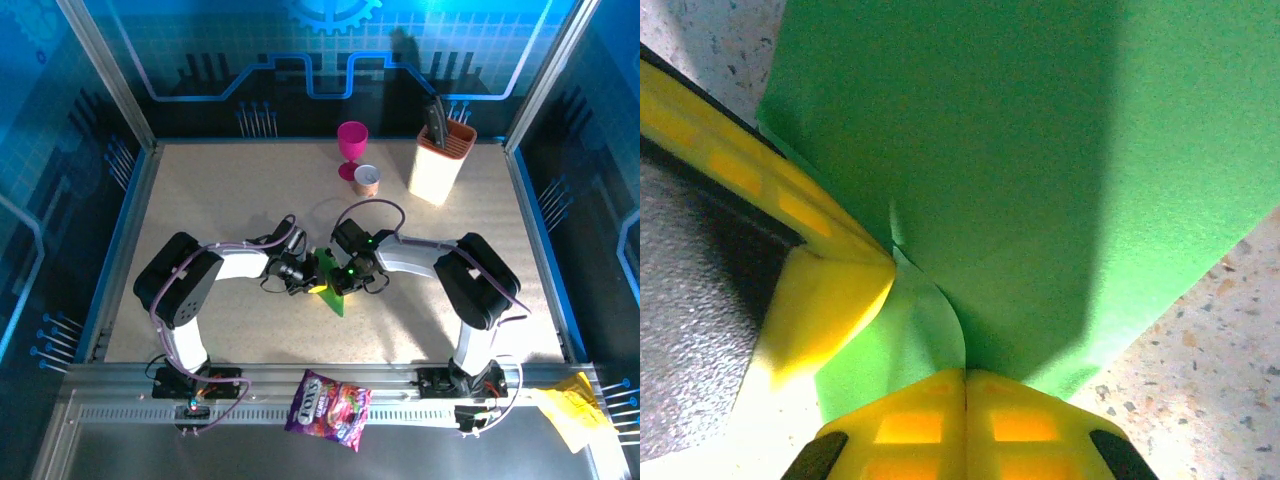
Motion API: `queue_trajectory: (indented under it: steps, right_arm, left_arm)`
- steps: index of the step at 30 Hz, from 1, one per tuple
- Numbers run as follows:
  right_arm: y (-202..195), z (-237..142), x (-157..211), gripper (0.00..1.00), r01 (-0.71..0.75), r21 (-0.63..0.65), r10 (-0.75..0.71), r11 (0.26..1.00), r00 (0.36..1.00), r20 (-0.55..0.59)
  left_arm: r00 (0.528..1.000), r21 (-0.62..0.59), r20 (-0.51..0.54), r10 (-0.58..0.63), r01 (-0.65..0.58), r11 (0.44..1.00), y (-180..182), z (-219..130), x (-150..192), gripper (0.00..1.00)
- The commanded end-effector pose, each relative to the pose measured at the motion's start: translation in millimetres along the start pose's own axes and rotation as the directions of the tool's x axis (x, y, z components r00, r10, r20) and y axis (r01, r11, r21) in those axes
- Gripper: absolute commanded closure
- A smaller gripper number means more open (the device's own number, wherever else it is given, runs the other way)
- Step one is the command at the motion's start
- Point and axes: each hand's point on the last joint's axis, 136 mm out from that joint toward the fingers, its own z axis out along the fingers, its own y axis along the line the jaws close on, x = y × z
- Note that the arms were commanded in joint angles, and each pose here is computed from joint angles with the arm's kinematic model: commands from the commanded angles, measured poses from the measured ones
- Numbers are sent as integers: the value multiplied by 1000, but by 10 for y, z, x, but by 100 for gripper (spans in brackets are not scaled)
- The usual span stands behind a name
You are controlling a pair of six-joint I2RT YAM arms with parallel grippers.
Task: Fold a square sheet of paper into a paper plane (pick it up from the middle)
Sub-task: Third fold the triangle at the center of the table.
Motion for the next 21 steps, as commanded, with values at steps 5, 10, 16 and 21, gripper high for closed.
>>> queue_trajectory:
  steps: [5,10,16,21]
  right_arm:
    - [-113,-321,28,60,-91,-16,91,996,996,13]
    - [-16,-478,71,58,-121,-67,125,990,991,47]
    - [175,-461,196,74,-109,-112,115,988,992,47]
    - [340,-308,257,87,-84,-117,87,990,996,19]
  left_arm:
    - [1000,-78,-15,-23,22,997,287,83,88,100]
    - [1000,-87,-10,-28,27,996,319,75,97,100]
    - [999,-94,-8,-34,33,995,335,79,96,100]
    - [999,-105,-10,-37,36,994,355,88,92,100]
